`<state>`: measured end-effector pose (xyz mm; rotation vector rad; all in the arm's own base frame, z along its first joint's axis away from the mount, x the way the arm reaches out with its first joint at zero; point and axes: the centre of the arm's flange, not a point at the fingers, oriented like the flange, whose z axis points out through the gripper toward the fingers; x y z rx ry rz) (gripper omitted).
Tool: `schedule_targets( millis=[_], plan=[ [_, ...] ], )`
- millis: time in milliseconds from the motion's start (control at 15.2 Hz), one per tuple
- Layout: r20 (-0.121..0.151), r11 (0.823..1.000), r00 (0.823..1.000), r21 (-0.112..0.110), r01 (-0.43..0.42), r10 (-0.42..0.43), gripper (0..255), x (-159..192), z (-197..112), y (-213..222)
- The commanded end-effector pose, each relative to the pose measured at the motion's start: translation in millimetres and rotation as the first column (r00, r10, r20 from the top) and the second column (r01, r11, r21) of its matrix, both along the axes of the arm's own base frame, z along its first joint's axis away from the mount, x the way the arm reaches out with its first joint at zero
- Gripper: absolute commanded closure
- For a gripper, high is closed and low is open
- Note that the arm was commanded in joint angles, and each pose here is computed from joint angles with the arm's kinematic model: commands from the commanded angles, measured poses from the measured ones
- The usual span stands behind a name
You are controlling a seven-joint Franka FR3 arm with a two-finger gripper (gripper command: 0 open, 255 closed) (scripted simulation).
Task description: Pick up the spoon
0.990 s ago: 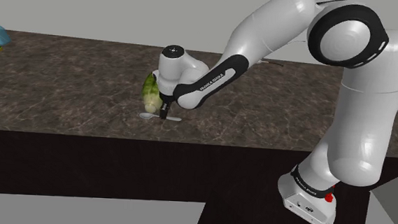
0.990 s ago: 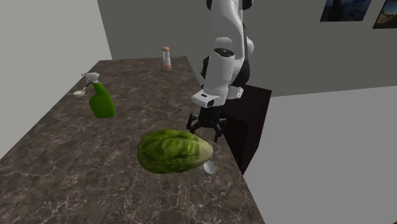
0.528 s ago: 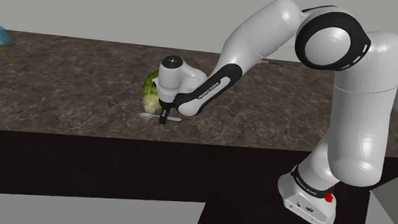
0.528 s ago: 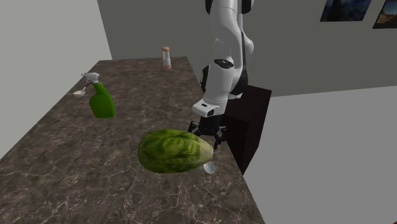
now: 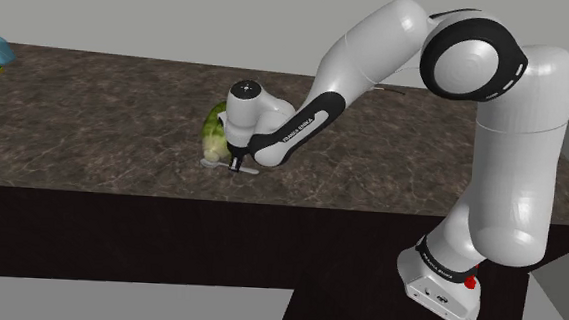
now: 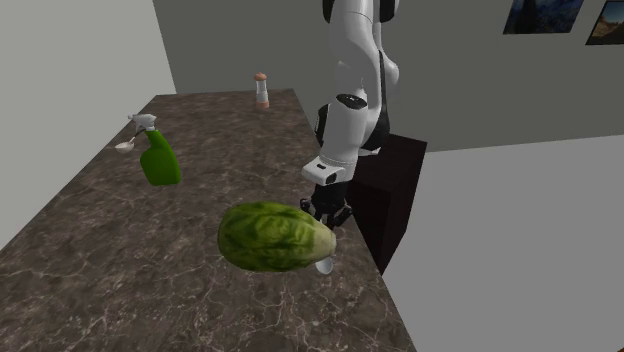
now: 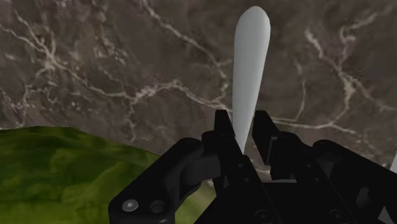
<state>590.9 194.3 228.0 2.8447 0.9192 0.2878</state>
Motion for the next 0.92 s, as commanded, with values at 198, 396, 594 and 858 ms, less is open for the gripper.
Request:
schedule_targets(
  millis=[198,396,594,858],
  plan=[
    [-0.001,1.000,1.000,0.000,0.000,0.000,255,0.1,4.3,-0.3],
    [-0.001,1.000,1.000,0.000,0.000,0.000,255,0.1,20.2,-0.3],
    [-0.001,1.000,1.000,0.000,0.000,0.000,255,0.1,36.0,-0.3],
    [-0.001,1.000,1.000,0.000,0.000,0.000,255,0.1,57.1,-0.3]
  ],
)
